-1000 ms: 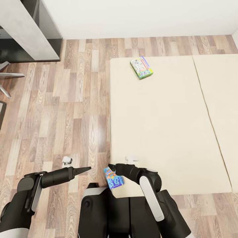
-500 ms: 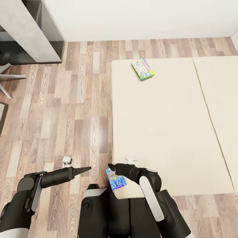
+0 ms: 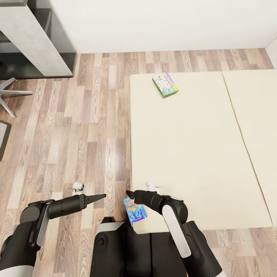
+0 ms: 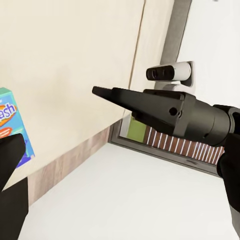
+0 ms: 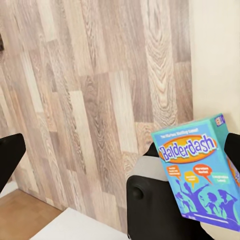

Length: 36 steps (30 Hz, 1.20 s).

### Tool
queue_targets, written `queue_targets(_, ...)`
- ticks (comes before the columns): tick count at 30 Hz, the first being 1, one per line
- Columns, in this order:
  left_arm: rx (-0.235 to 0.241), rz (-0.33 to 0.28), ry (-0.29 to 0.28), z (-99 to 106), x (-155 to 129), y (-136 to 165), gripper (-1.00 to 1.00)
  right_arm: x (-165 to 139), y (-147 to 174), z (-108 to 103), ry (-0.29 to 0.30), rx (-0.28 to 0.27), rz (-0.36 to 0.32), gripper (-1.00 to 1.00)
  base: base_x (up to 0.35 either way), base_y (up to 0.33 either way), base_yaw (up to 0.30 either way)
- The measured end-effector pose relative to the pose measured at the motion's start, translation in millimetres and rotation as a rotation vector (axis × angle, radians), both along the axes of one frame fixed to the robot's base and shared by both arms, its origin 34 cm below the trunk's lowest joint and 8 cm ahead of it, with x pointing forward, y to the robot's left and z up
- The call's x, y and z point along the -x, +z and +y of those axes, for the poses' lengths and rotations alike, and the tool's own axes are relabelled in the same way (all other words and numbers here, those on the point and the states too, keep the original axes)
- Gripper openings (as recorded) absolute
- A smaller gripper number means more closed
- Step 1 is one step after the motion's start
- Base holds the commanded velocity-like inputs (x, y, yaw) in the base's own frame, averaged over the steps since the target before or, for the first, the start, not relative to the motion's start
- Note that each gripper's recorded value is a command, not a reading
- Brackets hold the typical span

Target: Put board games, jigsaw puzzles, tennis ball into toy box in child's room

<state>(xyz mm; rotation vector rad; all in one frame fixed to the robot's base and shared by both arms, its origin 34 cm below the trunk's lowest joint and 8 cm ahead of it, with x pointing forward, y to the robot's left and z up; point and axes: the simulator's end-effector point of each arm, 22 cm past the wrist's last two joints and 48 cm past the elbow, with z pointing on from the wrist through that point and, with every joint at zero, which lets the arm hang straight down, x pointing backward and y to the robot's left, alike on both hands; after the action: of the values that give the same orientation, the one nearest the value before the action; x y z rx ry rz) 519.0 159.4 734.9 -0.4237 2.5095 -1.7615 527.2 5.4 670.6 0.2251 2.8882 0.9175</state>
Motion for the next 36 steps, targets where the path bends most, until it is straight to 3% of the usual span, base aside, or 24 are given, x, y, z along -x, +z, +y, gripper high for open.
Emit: queue_targets(36,-0.022,-0.058,0.028,12,-18,22,1.00,-17,21,-2,0.000,0.011,-0.056,1.00,0.000,0.000,0.000)
